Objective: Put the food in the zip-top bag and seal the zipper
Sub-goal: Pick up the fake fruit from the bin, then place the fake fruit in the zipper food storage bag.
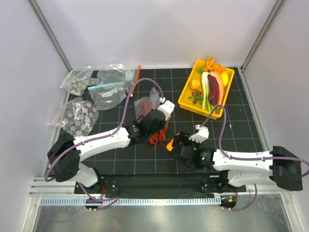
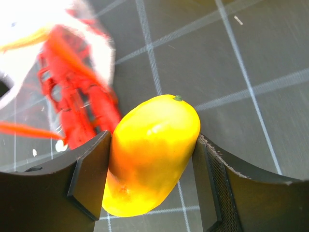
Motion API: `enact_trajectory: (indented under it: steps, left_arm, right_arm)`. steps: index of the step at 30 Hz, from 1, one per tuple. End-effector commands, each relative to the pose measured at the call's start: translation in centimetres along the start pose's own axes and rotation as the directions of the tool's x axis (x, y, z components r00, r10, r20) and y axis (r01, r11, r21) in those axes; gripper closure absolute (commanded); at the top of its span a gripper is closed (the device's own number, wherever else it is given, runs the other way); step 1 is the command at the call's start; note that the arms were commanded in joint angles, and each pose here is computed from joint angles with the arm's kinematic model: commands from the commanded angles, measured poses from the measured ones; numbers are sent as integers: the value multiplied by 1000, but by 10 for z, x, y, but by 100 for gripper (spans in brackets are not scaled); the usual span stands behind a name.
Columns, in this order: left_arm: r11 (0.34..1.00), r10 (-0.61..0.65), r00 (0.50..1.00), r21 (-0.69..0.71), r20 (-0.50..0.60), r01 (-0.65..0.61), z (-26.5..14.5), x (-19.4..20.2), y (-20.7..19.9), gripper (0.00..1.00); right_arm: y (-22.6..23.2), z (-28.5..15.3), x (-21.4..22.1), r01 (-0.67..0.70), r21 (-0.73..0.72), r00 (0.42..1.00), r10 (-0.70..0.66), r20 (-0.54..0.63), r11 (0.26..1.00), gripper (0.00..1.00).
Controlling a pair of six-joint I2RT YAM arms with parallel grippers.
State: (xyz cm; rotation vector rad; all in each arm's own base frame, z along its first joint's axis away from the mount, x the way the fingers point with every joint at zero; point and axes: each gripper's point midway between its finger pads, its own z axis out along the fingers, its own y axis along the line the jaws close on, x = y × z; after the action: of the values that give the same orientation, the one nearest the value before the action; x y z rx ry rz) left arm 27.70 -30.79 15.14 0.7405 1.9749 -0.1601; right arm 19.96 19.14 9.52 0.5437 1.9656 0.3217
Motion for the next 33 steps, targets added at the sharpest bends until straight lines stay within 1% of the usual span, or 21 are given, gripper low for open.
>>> enact_trajectory:
  steps: [1, 2, 3, 4, 5, 6, 8, 9, 11, 17, 19, 21, 22, 23, 24, 25, 26, 27, 31, 32, 33]
  left_arm:
    - [998, -67, 998, -18, -19, 67, -3, -20, 0, 100]
    - [998, -65, 997, -24, -40, 64, 0, -18, -1, 100]
    - [996, -90, 995, -30, -31, 89, -1, -28, -1, 100]
    - [996, -84, 994, -46, -64, 81, -2, -23, 2, 100]
    - [995, -92, 993, -56, -73, 88, -2, -25, 2, 100]
    - [990, -141, 984, -42, -107, 137, -7, -33, -3, 100]
    - [983, -184, 978, -29, -98, 182, -10, -44, -6, 100]
    - [980, -199, 973, -4, -119, 200, -14, -44, -11, 100]
    - [966, -254, 961, 23, -109, 258, -21, -59, -15, 100]
    - [881, -446, 888, 117, -116, 458, -38, -91, -23, 100]
    - [839, -506, 852, 152, -131, 522, -41, -99, -26, 100]
    - [783, -554, 813, 222, -180, 582, -46, -105, -30, 99]
    - [745, -590, 782, 237, -202, 623, -47, -106, -32, 100]
    - [698, -609, 760, 302, -226, 649, -51, -114, -37, 99]
    - [674, -625, 746, 323, -231, 665, -53, -117, -38, 100]
    - [635, -656, 714, 334, -244, 697, -57, -119, -38, 100]
    - [612, -671, 704, 362, -233, 703, -60, -127, -37, 100]
    - [597, -683, 693, 371, -230, 711, -63, -131, -36, 100]
    - [531, -729, 648, 415, -220, 738, -77, -149, -33, 99]
    - [493, -752, 617, 424, -232, 760, -81, -154, -32, 100]
    - [457, -758, 606, 466, -242, 757, -86, -163, -35, 100]
  right_arm:
    - [31, -3, -33, 194, -106, 973, -178, 147, 975, 89]
    - [39, -4, -28, 176, -170, 978, -154, 139, 970, 89]
    - [45, -9, -34, 170, -217, 979, -139, 150, 961, 89]
    - [47, -10, -34, 174, -248, 978, -139, 152, 953, 89]
    - [46, -11, -35, 197, -280, 973, -152, 175, 939, 89]
    - [46, -20, -48, 224, -332, 963, -157, 218, 916, 89]
    - [46, -25, -57, 214, -353, 963, -137, 231, 911, 90]
    - [46, -27, -63, 248, -354, 953, -162, 255, 902, 92]
    - [49, -34, -72, 269, -383, 945, -167, 280, 884, 94]
    - [68, -64, -120, 275, -465, 928, -106, 357, 841, 98]
    - [72, -70, -132, 276, -472, 921, -90, 379, 838, 99]
    - [77, -77, -150, 301, -458, 901, -93, 423, 837, 99]
    - [79, -77, -153, 316, -447, 893, -103, 438, 837, 99]
    - [83, -81, -163, 338, -438, 877, -110, 467, 833, 99]
    - [86, -82, -166, 346, -432, 871, -114, 477, 833, 99]
    - [90, -79, -163, 373, -416, 863, -146, 484, 829, 99]
    - [96, -82, -169, 354, -426, 865, -119, 487, 833, 99]
    - [98, -81, -169, 391, -403, 849, -155, 505, 828, 99]
    - [103, -74, -164, 384, -387, 841, -145, 522, 838, 99]
    - [104, -72, -163, 369, -388, 838, -122, 532, 845, 99]
    - [104, -71, -163, 366, -378, 834, -119, 539, 850, 99]
